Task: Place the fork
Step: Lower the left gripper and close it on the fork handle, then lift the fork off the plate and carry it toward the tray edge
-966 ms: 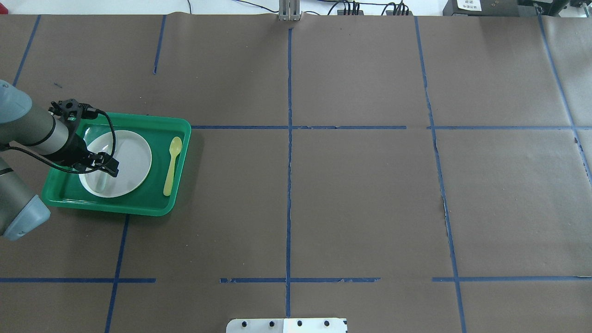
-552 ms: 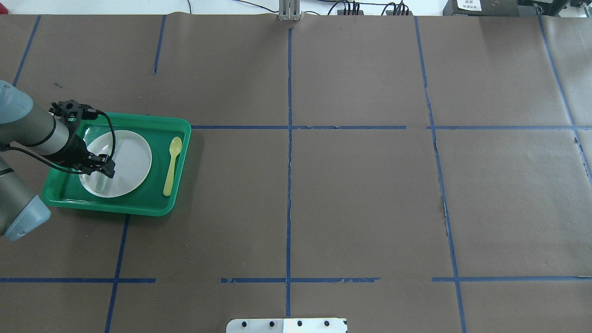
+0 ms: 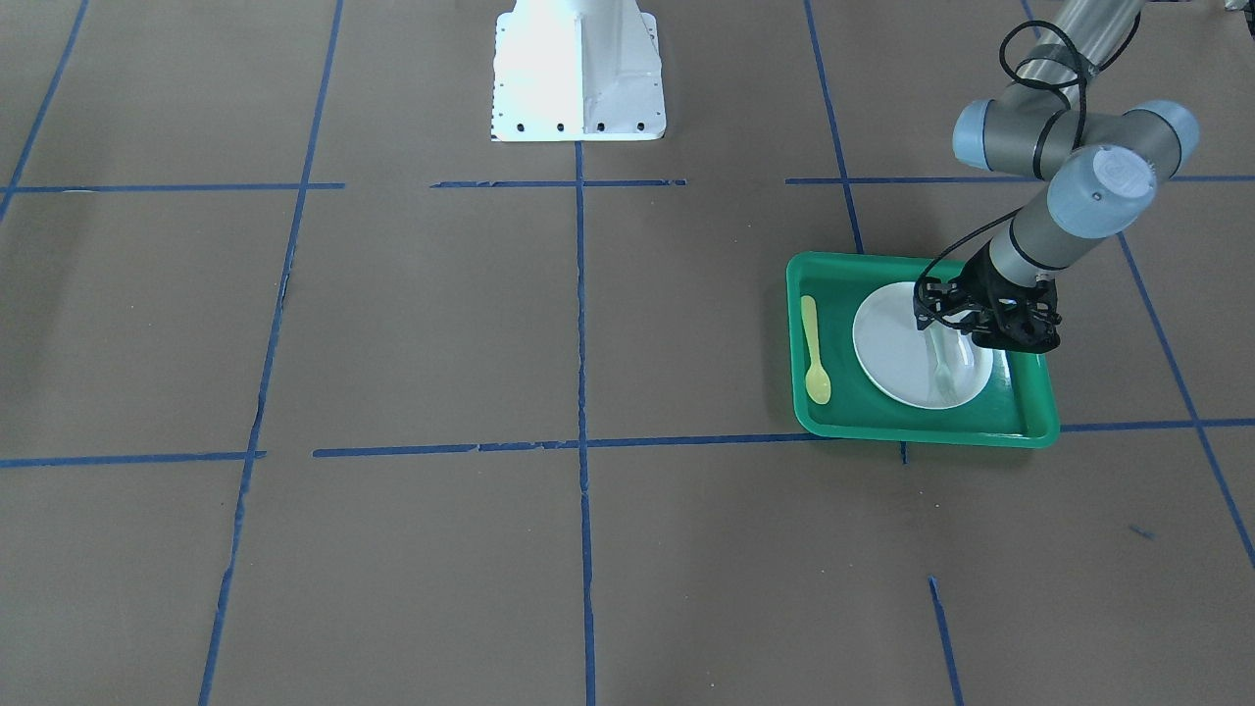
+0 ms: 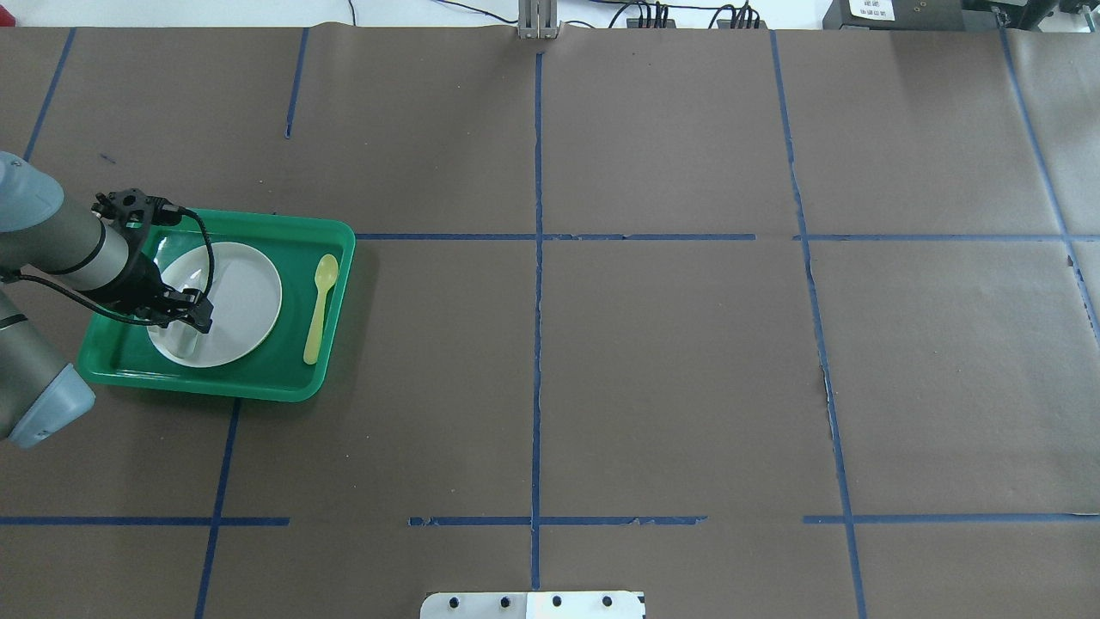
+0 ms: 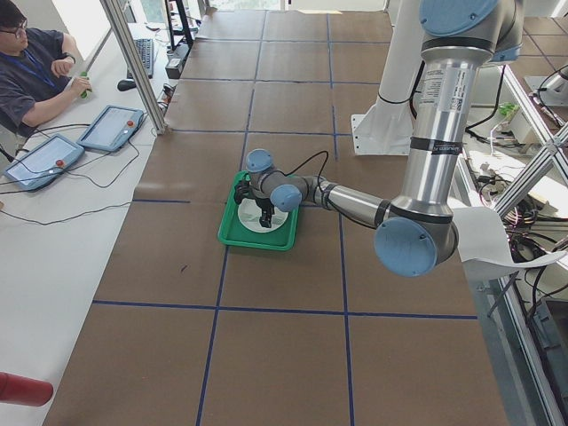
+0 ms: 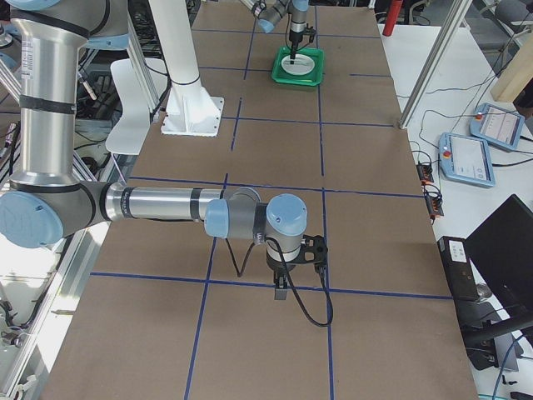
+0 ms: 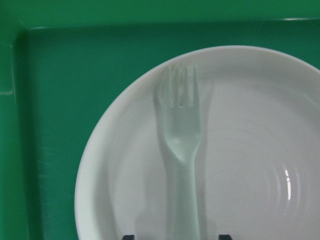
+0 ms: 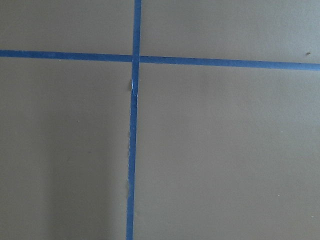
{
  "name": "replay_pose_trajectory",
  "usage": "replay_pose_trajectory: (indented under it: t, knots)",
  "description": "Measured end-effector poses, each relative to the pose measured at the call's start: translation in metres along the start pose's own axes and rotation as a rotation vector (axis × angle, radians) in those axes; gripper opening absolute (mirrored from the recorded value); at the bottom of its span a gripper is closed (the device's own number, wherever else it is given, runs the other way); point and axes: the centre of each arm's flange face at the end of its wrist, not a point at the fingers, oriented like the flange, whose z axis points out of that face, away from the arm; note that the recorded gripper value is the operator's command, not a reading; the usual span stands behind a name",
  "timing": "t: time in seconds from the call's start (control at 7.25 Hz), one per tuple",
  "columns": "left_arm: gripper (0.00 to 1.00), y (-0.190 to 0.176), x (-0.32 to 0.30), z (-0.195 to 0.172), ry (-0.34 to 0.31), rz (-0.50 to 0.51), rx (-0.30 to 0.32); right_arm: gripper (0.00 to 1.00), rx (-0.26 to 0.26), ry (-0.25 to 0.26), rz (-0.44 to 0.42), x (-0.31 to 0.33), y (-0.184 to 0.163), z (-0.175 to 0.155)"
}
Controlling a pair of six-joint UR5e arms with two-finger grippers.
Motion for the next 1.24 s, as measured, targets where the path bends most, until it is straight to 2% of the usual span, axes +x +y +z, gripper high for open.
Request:
replay_pose_trajectory:
  t: [0.28, 0.41, 0.55, 0.69, 1.24]
  knots:
    - [0.61, -0.0001, 0.0044, 0.0033, 0.001, 0.001, -0.006, 1.0, 0.0, 0.0, 0.0, 0.0, 0.0, 0.0]
    - [0.48, -0.0007, 0.0059, 0.0039, 0.001, 0.002, -0.007, 1.0, 0.0, 0.0, 0.0, 0.0, 0.0, 0.0]
    - [0.11, -0.0006, 0.0064, 0.0043, 0.001, 0.001, -0.008, 1.0, 0.0, 0.0, 0.0, 0.0, 0.0, 0.0]
    - [0.0, -0.0004, 0.0067, 0.0045, 0.002, 0.001, -0.01, 1.0, 0.0, 0.0, 0.0, 0.0, 0.0, 0.0]
    - [0.0, -0.0002, 0.0097, -0.0014, 0.011, 0.004, -0.007, 1.0, 0.0, 0.0, 0.0, -0.0001, 0.0, -0.0002]
